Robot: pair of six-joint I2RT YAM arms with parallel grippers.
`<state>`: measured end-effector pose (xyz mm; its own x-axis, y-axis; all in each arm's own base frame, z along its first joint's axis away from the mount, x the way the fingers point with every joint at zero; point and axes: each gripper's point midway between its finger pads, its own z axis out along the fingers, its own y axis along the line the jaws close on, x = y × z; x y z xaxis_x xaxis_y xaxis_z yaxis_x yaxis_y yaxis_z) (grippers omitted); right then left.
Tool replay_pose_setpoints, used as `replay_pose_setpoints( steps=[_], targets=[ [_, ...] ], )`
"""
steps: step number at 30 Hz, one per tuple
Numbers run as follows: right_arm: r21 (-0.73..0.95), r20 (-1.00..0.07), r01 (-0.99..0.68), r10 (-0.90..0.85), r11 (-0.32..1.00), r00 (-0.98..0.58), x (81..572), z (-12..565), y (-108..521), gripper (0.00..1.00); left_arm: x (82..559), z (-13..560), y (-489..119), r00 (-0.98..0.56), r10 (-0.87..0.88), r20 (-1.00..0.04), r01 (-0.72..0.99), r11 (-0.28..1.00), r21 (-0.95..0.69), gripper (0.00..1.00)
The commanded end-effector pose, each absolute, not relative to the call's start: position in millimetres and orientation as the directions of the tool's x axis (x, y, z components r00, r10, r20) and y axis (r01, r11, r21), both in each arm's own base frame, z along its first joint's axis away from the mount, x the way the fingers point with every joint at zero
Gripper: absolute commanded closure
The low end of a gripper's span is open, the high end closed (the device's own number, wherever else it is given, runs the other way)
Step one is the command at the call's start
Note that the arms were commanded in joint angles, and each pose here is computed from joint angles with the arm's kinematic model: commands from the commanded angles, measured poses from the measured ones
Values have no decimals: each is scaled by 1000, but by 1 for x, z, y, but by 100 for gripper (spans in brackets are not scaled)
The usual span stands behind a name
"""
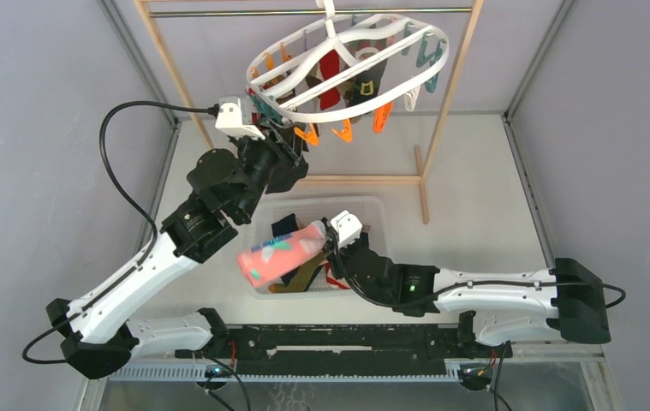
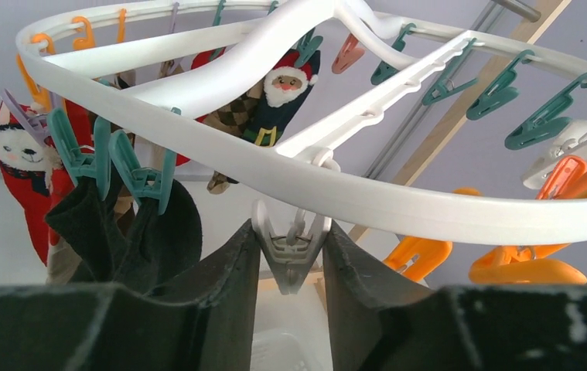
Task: Remove the socks clipped to the hanger
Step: Remove the sock from the hanger, then place the sock in the bin.
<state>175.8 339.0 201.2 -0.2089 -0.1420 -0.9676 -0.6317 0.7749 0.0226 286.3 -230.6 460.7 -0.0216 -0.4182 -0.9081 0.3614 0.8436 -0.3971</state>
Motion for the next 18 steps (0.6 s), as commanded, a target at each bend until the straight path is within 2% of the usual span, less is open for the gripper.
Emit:
replay_pose_setpoints(
  steps=[1, 7, 13, 18],
  targets=[
    [63, -971, -615, -93, 786, -218, 173, 209, 335, 95, 279, 463, -227, -15, -408, -913, 385, 840, -382, 60],
    [57, -974, -603, -87, 796, -208, 180, 214, 330, 95, 277, 451, -227, -39, -401, -915, 382, 840, -385, 49],
    [80, -978, -585, -51, 807, -204, 195, 227, 317, 95, 274, 440, -222, -51, -392, -919, 369, 847, -382, 45],
    [84, -983, -562, -22, 823, -180, 210, 245, 297, 95, 271, 428, -217, -68, -385, -921, 356, 853, -382, 36]
  ],
)
